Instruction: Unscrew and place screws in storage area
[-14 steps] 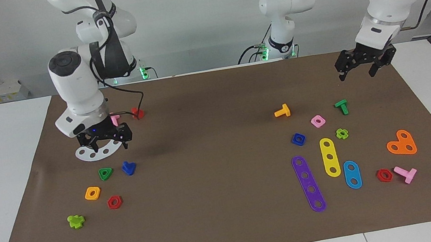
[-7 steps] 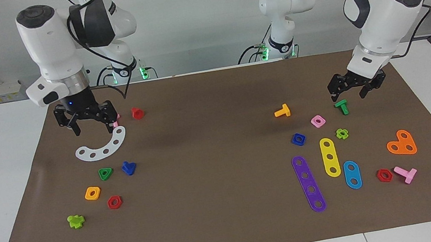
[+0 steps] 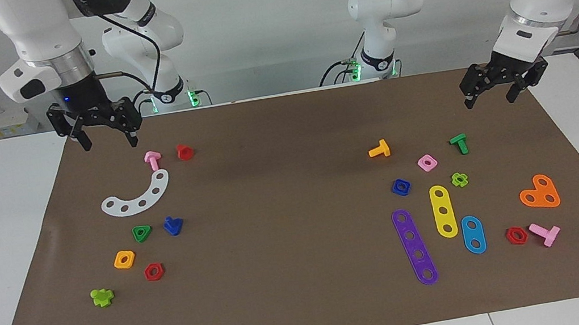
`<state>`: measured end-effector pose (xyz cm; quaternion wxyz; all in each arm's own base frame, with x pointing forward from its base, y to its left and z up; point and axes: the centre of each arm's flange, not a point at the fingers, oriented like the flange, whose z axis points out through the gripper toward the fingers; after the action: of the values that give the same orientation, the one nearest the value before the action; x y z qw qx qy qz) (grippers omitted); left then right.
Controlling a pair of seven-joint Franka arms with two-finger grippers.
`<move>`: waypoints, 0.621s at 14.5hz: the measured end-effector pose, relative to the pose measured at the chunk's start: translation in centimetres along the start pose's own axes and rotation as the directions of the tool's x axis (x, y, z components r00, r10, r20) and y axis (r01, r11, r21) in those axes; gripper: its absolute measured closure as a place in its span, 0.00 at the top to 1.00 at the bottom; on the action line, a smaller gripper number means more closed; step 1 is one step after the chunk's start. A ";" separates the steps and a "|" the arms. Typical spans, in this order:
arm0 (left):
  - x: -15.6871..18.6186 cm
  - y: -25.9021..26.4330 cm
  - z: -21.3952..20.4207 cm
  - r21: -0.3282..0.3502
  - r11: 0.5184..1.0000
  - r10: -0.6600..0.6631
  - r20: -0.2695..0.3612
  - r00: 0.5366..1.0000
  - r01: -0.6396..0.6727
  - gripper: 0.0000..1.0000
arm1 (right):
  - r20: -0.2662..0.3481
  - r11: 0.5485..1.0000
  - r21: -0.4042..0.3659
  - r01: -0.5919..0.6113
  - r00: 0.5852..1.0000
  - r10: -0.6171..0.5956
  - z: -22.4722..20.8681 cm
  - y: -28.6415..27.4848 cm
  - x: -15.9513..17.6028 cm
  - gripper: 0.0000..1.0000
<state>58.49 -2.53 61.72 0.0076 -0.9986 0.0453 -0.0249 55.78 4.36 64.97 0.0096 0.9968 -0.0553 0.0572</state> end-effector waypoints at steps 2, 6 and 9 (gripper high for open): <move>0.0 -0.2 -0.2 0.018 1.000 -0.001 0.001 1.000 0.000 1.00 | 0.024 1.000 -0.001 -0.001 1.000 0.001 -0.7 0.0 -0.3 1.00; -0.2 -0.3 -0.1 0.029 1.000 -0.010 0.013 1.000 0.010 1.00 | 0.106 1.000 0.006 -0.004 0.994 0.003 -0.2 0.3 -1.2 1.00; -0.2 -0.3 -0.1 0.029 1.000 -0.012 0.014 1.000 0.012 1.00 | 0.125 1.000 0.017 -0.017 0.992 0.015 0.4 0.8 -1.2 1.00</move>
<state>58.32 -2.22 61.80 0.0224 -0.9988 0.0390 -0.0187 54.51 3.64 64.48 -0.0034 0.9980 -0.0633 -0.0046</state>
